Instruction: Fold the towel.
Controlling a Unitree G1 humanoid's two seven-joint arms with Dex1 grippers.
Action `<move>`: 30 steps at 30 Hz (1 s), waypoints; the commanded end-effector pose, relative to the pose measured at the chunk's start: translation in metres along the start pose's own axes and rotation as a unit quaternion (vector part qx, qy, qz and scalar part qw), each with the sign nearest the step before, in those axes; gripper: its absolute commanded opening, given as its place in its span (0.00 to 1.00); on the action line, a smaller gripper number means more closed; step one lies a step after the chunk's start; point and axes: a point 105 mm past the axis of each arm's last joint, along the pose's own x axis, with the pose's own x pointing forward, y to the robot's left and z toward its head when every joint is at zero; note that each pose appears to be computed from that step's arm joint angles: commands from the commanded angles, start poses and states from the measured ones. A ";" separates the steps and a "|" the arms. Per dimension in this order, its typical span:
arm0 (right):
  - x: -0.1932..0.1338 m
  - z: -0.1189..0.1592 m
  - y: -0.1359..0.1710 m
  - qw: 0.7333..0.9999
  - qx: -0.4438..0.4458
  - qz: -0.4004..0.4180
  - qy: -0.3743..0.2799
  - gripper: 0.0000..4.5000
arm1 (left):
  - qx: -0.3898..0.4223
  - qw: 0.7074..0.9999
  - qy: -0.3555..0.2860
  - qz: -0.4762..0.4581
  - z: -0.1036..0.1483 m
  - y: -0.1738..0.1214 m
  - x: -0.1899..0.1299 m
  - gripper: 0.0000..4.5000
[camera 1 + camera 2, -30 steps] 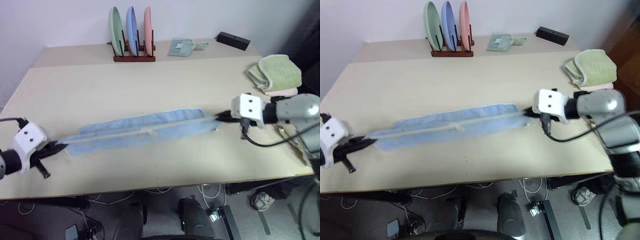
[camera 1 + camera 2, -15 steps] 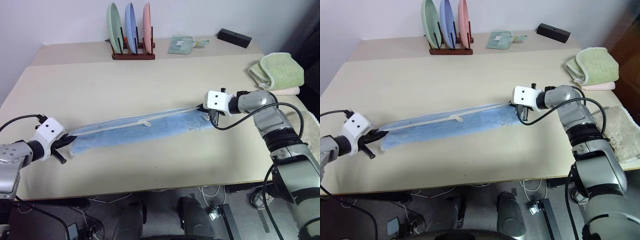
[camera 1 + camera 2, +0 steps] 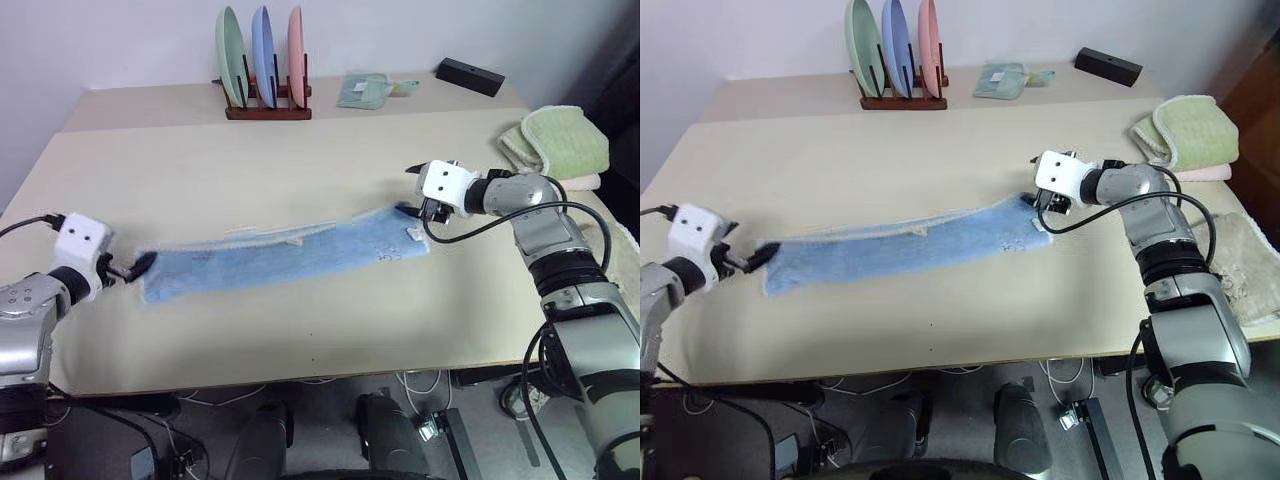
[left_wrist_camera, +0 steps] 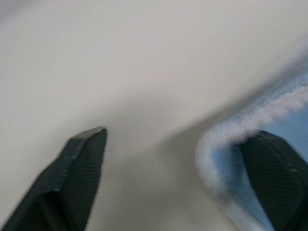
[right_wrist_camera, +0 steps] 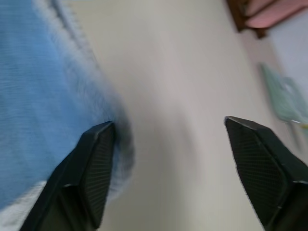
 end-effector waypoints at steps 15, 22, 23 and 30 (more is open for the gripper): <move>-0.089 0.004 0.076 0.893 0.449 0.002 -0.004 0.99 | 0.023 0.993 -0.086 -0.080 0.037 -0.040 -0.022 0.96; -0.068 -0.004 0.125 0.751 0.657 -0.036 0.050 0.99 | 0.111 0.915 -0.133 -0.364 0.063 -0.170 -0.045 0.96; -0.062 -0.006 0.124 0.731 0.678 -0.051 0.054 0.99 | 0.111 0.905 -0.139 -0.387 0.065 -0.182 -0.049 0.96; -0.035 0.001 0.113 0.652 0.753 -0.088 0.028 0.99 | 0.104 0.876 -0.161 -0.442 0.074 -0.218 -0.058 0.96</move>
